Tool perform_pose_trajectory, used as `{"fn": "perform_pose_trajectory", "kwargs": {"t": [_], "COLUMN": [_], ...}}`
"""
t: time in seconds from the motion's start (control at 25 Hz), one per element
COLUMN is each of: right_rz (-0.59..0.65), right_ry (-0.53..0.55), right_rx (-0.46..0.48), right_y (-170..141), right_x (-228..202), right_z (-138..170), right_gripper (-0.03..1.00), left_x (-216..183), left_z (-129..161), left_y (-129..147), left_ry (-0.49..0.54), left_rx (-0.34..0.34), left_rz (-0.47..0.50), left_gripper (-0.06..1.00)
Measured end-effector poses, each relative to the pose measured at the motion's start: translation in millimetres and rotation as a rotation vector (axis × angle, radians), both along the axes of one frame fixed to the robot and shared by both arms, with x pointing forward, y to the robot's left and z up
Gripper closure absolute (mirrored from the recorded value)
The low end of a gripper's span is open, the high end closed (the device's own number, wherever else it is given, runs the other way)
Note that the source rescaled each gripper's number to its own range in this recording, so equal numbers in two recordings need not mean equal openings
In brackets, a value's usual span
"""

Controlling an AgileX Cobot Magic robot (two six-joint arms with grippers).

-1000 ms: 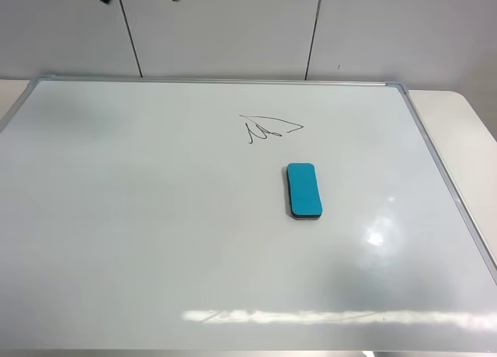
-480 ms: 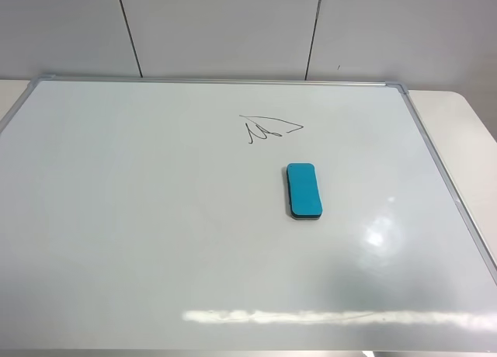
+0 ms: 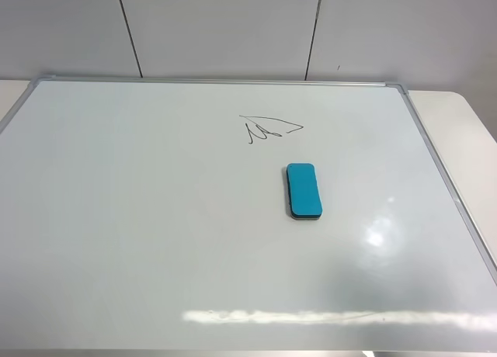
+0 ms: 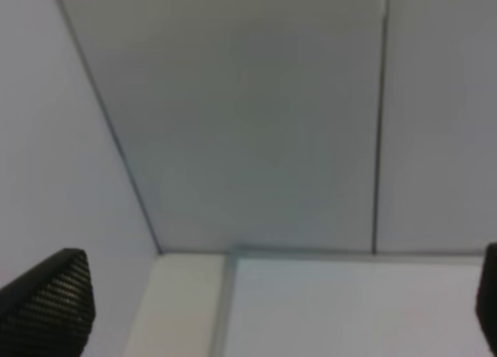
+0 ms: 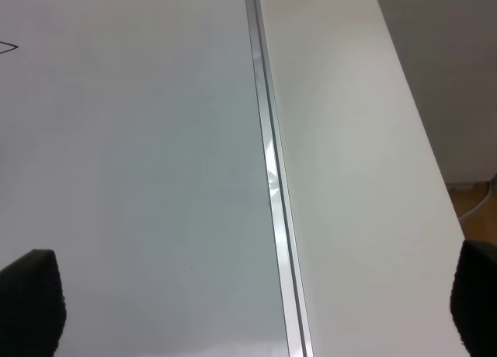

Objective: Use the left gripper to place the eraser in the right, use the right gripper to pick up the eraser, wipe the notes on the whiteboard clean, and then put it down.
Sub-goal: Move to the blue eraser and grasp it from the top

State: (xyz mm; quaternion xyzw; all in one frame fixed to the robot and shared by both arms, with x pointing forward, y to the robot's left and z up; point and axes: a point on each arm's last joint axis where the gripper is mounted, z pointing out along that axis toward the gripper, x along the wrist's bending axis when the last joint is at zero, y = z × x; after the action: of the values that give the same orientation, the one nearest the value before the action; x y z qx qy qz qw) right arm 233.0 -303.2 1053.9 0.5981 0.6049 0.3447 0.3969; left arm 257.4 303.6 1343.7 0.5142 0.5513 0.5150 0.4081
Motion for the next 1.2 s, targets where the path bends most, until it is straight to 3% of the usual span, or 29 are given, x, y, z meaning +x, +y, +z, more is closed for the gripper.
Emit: {"fn": "perform_pose_trajectory", "kwargs": {"t": [0.2,0.32,0.44,0.64,0.84,1.0,1.2], "right_rz": [0.0,0.0,0.0,0.0,0.0,0.0,0.0], "right_ry": [0.0,0.0,0.0,0.0,0.0,0.0,0.0], "right_rx": [0.0,0.0,0.0,0.0,0.0,0.0,0.0], "right_y": [0,0,0,0,0,0,0], "right_x": [0,0,0,0,0,0,0], "right_z": [0,0,0,0,0,0,0], "right_gripper": [-0.03,-0.03,-0.03,-0.03,-0.03,-0.03,-0.03], "left_x": [-66,-89,-98,-63,-15,-7,-6], "left_z": [-26,-63,-109,-195,-264,-278,-284], "left_y": [-3,-2,0,5,6,5,6], "left_ry": [-0.083,-0.064,-0.022,0.172,0.329,0.36,0.386], "left_rx": [0.049,0.07,0.034,-0.078,-0.194,-0.188,-0.185], "left_rz": [0.079,0.134,0.163,0.161,0.056,0.003,0.006], "left_gripper": [-0.06,-0.06,-0.06,-0.06,-0.06,-0.06,-0.06]}}
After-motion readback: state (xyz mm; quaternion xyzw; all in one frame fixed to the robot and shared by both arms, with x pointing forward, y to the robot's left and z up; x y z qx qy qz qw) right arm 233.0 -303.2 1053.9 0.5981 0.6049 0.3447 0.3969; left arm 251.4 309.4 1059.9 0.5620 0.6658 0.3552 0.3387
